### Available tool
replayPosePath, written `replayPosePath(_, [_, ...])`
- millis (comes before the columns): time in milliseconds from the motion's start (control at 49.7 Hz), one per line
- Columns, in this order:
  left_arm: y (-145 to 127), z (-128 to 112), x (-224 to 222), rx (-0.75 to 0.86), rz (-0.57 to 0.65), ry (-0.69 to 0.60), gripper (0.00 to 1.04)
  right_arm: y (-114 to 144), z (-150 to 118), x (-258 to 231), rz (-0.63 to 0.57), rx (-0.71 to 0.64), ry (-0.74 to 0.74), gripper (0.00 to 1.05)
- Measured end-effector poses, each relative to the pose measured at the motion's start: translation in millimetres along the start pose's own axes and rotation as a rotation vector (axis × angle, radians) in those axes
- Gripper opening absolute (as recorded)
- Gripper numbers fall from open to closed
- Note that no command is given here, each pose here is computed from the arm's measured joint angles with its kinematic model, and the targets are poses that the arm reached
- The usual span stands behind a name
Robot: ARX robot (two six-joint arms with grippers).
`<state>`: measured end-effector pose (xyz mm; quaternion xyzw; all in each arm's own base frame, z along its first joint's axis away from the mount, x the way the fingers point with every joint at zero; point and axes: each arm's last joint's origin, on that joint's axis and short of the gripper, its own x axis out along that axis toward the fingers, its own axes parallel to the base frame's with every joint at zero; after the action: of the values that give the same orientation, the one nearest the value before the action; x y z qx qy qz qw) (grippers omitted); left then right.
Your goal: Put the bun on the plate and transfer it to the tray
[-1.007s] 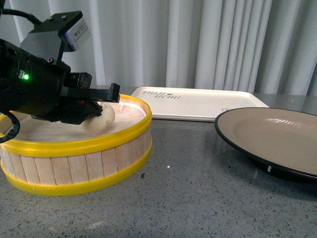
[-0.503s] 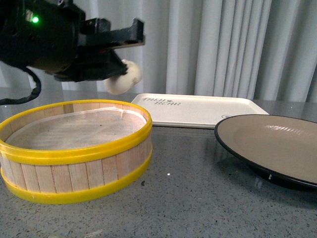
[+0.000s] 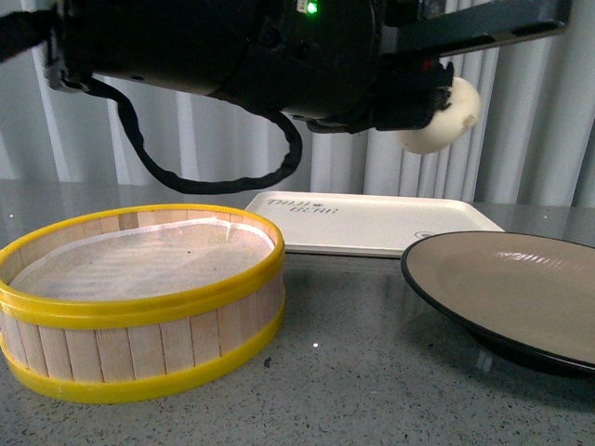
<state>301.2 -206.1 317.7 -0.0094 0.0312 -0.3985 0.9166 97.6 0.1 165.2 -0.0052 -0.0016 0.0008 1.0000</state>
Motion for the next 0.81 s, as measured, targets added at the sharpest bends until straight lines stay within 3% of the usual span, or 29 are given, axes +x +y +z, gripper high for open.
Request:
replayPosePath(242, [-4.4,-18.1,17.3,0.069,-0.123,0.003,0.04,0.0,0.0,0.0,0.000,0.000,0.000,0.96])
replayPosePath(523, [-7.6,-47.4,39.9,0.154,-0.214,0.110,0.04,0.0,0.0,0.0,0.000,0.000,0.000,0.96])
replayPosePath(805, [-23.5,-54.0,61.3,0.212,-0.270,0.184,0.04,0.0,0.0,0.0,0.001,0.000,0.000,0.96])
